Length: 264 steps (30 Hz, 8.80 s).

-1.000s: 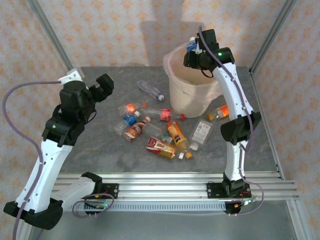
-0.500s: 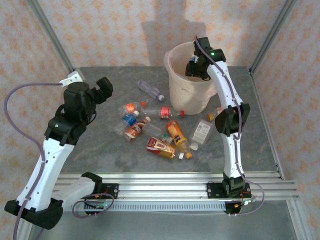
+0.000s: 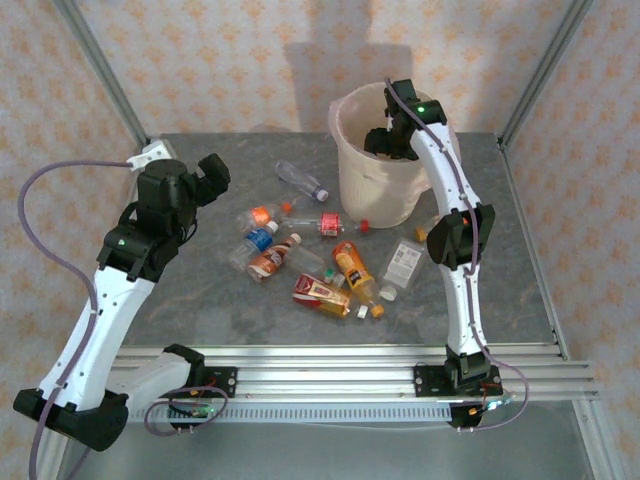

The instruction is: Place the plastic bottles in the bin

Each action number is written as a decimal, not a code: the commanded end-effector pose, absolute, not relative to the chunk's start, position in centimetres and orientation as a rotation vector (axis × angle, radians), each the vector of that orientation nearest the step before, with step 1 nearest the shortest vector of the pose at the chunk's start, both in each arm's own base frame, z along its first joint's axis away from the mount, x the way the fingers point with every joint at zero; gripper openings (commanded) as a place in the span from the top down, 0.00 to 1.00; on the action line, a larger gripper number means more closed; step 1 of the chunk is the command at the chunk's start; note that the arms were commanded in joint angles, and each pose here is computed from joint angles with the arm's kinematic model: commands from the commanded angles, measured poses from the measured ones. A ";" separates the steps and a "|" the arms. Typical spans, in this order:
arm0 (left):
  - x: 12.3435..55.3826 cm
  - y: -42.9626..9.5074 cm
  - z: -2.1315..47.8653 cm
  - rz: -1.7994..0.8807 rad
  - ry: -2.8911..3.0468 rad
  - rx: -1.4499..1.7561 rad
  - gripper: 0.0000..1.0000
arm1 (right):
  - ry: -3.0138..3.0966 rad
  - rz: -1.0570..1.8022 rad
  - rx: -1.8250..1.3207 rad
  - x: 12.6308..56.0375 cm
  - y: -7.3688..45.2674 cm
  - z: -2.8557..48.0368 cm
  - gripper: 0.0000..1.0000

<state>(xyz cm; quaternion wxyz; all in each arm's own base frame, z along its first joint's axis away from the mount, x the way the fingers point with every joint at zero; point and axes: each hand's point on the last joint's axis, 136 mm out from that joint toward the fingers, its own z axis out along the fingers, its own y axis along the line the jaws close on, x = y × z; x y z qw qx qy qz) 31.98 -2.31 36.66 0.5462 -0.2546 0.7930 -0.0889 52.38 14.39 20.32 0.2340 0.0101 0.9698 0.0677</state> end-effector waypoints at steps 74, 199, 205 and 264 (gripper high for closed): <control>32.4 -2.0 30.2 -0.162 1.877 -0.546 0.00 | 2.035 0.069 0.683 26.8 0.9 33.7 0.01; 33.7 -3.6 24.6 -0.226 1.999 -0.599 0.00 | 1.996 0.057 0.699 31.7 0.1 36.2 0.83; 33.6 -3.7 24.7 -0.238 1.999 -0.598 0.00 | 1.981 0.080 0.507 34.5 5.2 40.2 0.83; 32.5 -3.4 23.7 -0.240 2.019 -0.633 0.00 | 2.513 -0.021 0.091 52.3 14.7 24.2 0.74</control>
